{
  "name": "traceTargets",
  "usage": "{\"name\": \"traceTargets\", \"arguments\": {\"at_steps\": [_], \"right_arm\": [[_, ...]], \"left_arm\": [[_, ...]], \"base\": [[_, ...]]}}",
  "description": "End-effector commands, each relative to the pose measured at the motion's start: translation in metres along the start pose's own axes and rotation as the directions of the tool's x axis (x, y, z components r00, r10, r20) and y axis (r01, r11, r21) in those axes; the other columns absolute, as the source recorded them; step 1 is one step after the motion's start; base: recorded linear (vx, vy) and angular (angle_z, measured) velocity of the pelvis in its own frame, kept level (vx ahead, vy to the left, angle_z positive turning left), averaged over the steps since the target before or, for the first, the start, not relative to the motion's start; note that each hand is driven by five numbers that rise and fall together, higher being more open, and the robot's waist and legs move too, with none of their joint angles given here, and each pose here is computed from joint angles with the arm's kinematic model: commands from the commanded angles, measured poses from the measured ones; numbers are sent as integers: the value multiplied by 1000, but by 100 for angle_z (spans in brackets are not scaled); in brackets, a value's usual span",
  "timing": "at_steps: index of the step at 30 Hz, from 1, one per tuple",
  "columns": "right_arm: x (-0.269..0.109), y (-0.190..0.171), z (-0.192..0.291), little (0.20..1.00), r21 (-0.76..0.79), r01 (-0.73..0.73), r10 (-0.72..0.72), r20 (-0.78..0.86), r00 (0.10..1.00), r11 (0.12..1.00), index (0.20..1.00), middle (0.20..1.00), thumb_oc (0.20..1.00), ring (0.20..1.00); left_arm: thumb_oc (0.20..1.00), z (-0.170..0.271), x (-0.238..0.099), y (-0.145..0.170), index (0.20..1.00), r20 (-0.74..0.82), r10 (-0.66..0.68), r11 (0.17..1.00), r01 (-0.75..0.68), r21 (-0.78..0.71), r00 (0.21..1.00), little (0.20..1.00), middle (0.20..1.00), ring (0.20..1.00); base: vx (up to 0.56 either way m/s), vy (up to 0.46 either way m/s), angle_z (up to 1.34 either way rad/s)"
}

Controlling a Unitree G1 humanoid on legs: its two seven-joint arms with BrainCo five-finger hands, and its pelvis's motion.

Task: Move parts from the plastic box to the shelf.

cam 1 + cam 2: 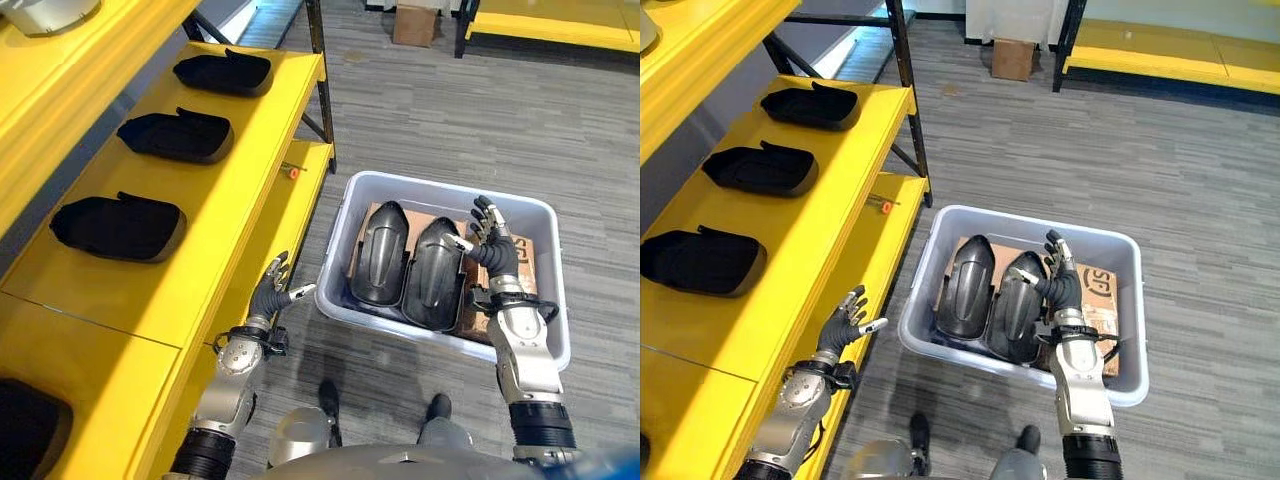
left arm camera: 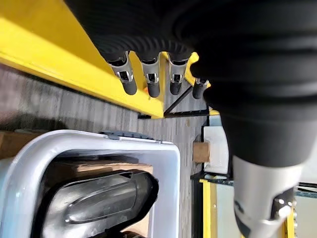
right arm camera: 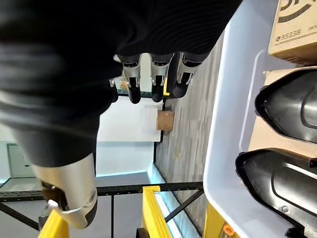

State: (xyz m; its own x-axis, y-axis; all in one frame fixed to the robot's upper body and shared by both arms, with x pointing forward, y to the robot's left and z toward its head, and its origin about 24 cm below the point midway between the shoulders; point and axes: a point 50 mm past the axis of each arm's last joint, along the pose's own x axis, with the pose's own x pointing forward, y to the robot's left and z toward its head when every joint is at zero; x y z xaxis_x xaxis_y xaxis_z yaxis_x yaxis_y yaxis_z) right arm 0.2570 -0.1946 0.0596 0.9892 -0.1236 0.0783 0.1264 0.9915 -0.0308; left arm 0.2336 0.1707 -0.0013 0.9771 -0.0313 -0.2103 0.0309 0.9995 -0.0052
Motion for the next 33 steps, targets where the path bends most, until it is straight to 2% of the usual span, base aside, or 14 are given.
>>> {"name": "traceTargets", "arguments": {"at_steps": [1,7,14,21,28,33], "right_arm": [[-5,-18,32,1000,3,49,-49,165,985,999,1000,1000,1000,1000],[-14,-26,33,1000,-7,66,-63,168,984,998,1000,1000,1000,1000],[-13,-27,38,1000,-4,72,-70,189,980,997,1000,1000,1000,1000],[-1,-17,52,1000,-17,45,-40,254,966,999,1000,1000,1000,1000],[14,3,54,1000,-32,-5,13,267,964,999,1000,1000,1000,1000],[16,2,53,1000,-56,7,8,264,964,998,1000,1000,1000,1000]], "left_arm": [[1000,14,4,-7,1000,90,-25,1000,24,17,996,1000,1000,1000],[1000,9,1,-21,1000,75,-92,996,91,9,993,1000,1000,1000],[1000,12,3,-24,1000,88,-98,995,98,7,991,1000,1000,1000],[1000,49,19,-35,1000,228,-114,993,109,33,967,1000,1000,1000],[1000,99,35,-49,1000,415,-80,997,75,29,906,1000,1000,1000],[1000,99,34,-46,1000,419,-39,999,49,-14,907,1000,1000,1000]], "base": [[-13,-161,-7],[13,-163,0],[6,-45,0],[-50,2,-2],[-36,43,-22],[-50,39,-23]]}}
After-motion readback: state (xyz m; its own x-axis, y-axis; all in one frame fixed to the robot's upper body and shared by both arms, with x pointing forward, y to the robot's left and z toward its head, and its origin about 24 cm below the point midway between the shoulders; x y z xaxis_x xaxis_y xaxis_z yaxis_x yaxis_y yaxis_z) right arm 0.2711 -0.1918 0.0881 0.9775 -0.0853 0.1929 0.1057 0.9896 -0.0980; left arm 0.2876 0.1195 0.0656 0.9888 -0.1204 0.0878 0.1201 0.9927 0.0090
